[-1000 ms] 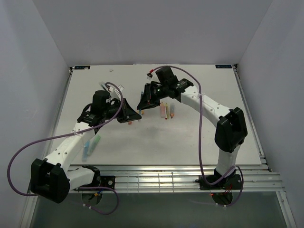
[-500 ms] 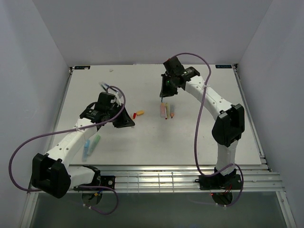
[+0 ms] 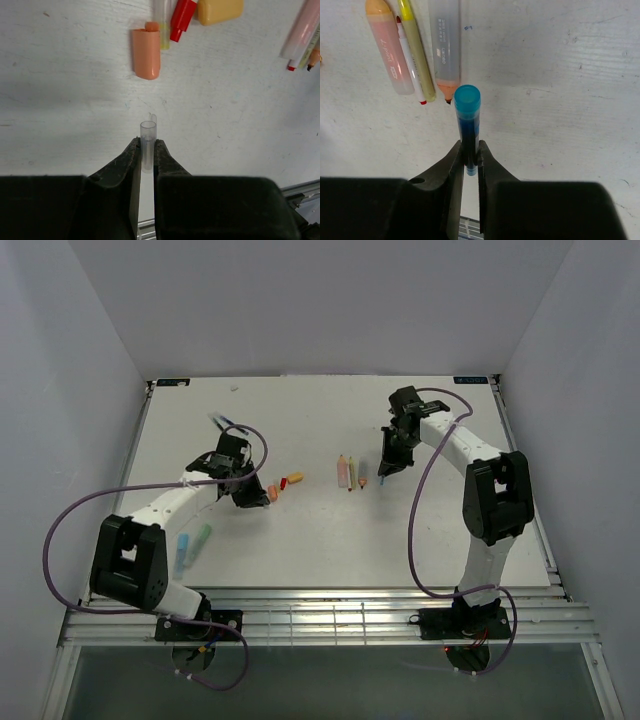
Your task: Open the pen caps
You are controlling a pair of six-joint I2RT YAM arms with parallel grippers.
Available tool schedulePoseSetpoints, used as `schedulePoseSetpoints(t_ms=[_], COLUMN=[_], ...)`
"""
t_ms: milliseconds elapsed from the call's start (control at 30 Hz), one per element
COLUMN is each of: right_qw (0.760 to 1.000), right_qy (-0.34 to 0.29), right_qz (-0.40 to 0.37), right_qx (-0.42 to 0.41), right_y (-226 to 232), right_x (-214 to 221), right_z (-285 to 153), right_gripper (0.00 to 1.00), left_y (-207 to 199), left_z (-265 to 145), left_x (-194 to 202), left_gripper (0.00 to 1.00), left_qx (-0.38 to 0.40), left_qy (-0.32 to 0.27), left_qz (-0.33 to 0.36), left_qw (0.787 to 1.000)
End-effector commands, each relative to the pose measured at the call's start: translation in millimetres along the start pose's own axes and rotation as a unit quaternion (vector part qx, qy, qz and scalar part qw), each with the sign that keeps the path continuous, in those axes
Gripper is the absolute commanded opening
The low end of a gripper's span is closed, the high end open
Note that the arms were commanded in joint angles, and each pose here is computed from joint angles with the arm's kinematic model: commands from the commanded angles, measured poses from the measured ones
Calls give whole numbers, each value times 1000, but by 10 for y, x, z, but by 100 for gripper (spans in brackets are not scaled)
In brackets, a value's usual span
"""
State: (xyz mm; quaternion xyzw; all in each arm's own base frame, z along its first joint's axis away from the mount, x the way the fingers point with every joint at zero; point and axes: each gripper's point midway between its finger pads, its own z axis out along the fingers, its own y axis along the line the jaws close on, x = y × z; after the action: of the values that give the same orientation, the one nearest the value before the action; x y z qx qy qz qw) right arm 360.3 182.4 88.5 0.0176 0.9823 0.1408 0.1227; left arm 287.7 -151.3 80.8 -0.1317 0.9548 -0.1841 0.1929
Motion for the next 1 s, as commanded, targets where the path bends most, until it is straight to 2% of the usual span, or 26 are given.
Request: schedulePoseSetpoints(t_ms=[0,333,833,967], right_qw=[999,999,998,998], right_qy=[-9,10,28,33], right_qz=[-21,-22,-24,-25], right_qx=[-32,-38,-45,-51], right_y=[59,3,-29,-23], right_x=[-42,-65,-103,-103], right_z=[-12,271,564,614], right_gripper=[8,8,16,22], left_y=[84,407,280,263], left_z=[119,407,645,654], left_x=[-139,-256,-286,-315], left_gripper=[0,0,0,8], left_qx=[-7,-27,15,17], left_qy=[-28,-8,22,20], left_qz=[-9,-34,-38,-37], left_qw=[1000,999,999,999])
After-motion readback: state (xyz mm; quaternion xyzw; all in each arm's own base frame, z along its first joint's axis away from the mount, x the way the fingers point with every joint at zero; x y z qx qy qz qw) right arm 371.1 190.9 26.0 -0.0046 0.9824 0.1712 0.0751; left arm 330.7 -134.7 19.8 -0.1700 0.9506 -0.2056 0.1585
